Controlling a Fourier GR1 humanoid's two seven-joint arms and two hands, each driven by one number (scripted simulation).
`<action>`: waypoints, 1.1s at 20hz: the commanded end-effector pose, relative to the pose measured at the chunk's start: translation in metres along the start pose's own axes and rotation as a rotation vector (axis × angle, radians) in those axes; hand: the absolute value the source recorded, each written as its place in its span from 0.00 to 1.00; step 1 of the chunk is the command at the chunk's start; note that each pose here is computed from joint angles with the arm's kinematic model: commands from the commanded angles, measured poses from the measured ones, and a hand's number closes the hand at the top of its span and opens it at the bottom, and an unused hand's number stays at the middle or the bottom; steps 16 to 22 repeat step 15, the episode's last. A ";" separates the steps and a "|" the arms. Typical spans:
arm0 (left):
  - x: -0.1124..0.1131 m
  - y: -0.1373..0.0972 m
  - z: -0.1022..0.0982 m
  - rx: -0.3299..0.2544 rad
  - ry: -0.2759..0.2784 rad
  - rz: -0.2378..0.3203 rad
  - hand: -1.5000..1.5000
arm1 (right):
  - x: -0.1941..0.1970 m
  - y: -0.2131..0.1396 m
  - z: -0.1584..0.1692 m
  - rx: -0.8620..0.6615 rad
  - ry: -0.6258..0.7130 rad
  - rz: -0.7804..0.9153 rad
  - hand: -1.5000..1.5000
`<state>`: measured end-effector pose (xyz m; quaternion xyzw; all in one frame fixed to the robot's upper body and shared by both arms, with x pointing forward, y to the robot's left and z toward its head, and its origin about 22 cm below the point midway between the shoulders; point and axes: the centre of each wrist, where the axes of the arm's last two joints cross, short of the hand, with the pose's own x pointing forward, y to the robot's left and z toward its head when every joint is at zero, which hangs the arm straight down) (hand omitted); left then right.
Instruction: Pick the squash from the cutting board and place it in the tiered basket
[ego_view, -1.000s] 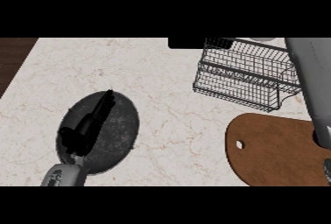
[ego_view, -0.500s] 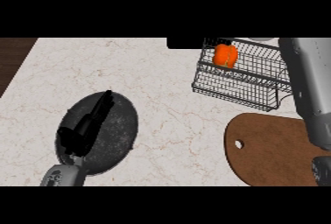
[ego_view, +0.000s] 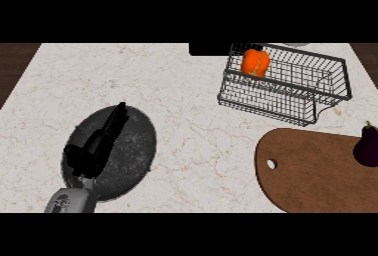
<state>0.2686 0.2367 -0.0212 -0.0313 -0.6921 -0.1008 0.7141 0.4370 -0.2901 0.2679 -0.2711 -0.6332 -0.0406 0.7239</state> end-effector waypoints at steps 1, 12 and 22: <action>0.004 0.010 0.002 0.010 0.008 -0.007 0.50 | -0.006 -0.061 -0.006 -0.223 -0.051 -0.048 0.00; 0.015 0.001 0.010 -0.011 -0.001 0.006 0.50 | -0.088 -0.251 0.020 -0.304 -0.131 -0.243 0.00; -0.006 0.009 0.011 0.011 0.022 0.012 0.50 | -0.105 -0.299 0.038 -0.253 -0.109 -0.188 0.00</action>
